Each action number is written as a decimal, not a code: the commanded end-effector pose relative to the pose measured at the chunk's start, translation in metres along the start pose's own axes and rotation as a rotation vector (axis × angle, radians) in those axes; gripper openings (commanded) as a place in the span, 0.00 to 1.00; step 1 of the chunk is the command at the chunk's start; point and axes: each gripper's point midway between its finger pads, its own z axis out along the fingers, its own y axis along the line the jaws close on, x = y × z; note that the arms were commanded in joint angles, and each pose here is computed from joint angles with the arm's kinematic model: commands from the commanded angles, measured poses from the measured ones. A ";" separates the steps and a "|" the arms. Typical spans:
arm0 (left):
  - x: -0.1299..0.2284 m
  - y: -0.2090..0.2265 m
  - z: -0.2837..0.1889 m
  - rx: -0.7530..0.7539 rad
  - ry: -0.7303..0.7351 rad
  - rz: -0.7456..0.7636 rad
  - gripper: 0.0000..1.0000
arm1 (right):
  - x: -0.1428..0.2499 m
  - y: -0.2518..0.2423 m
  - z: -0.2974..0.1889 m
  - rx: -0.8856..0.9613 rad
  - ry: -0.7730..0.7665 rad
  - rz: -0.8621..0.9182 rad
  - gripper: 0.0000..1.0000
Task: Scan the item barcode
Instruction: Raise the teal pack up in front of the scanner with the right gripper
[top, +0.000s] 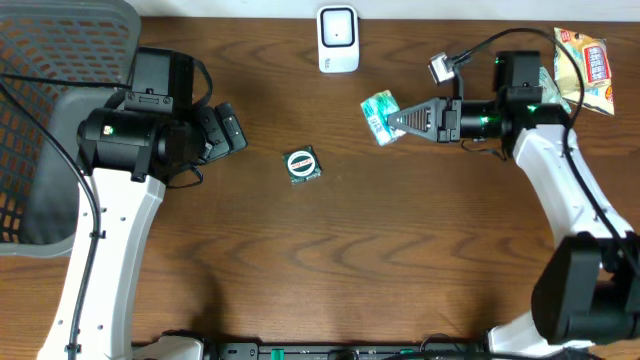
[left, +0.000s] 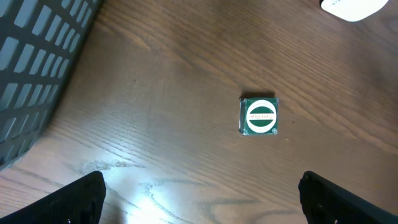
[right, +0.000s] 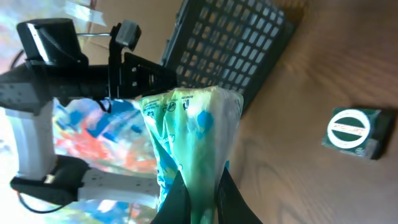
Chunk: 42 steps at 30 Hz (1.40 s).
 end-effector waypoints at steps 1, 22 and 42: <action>-0.003 0.001 -0.004 -0.004 -0.014 0.004 0.98 | 0.004 0.002 0.001 -0.089 0.014 0.035 0.01; -0.003 0.001 -0.004 -0.004 -0.014 0.004 0.98 | -0.015 -0.081 0.038 0.468 -0.046 -0.003 0.01; -0.003 0.001 -0.004 -0.004 -0.014 0.004 0.97 | -0.209 -0.141 0.051 1.254 -0.125 -0.724 0.01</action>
